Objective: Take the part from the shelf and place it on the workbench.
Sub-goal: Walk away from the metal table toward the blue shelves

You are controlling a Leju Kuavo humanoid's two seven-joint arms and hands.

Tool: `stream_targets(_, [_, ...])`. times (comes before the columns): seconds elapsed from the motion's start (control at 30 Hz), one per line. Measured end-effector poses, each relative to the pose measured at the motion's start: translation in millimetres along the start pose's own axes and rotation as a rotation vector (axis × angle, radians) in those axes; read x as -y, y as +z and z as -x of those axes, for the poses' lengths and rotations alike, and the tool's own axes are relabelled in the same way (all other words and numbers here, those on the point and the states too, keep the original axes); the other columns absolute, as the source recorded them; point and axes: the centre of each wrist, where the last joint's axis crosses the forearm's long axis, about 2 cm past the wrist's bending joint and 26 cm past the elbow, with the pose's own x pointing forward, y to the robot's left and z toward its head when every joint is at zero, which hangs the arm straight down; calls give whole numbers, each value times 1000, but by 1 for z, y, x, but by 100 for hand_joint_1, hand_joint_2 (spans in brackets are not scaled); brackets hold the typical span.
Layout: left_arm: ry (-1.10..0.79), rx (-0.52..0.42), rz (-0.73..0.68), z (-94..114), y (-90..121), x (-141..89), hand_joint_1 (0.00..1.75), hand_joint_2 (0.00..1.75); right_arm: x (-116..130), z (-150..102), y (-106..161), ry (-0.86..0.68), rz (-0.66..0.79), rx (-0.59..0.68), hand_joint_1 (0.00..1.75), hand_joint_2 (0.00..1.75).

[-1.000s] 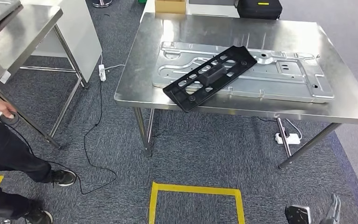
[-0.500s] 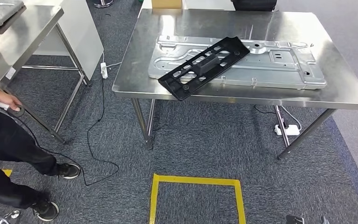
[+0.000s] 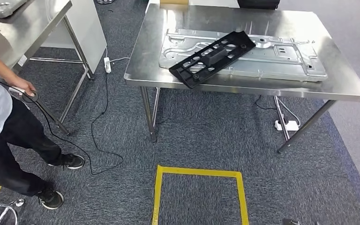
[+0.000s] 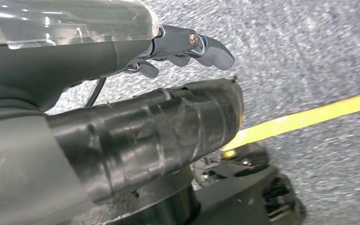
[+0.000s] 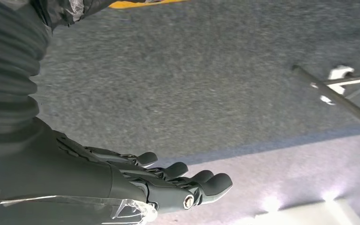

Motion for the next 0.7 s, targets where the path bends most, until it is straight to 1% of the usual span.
stream_targets(0.13, [-2,0,0,0,0,0,0,0,-4,2,-2,16,-10,-13,0,175])
stream_targets(0.23, [-1,2,0,-1,0,0,0,0,-7,11,2,58,-29,-62,0,175])
stream_targets(0.37, [-1,-2,-1,0,0,-1,0,0,-15,26,18,114,-88,-177,0,175])
stream_targets(0.47, [-3,-3,0,1,0,-1,0,0,-19,35,33,127,-130,-255,0,175])
stream_targets(0.7, [-10,1,1,-2,-1,-1,0,0,-31,42,59,159,-241,-477,0,175])
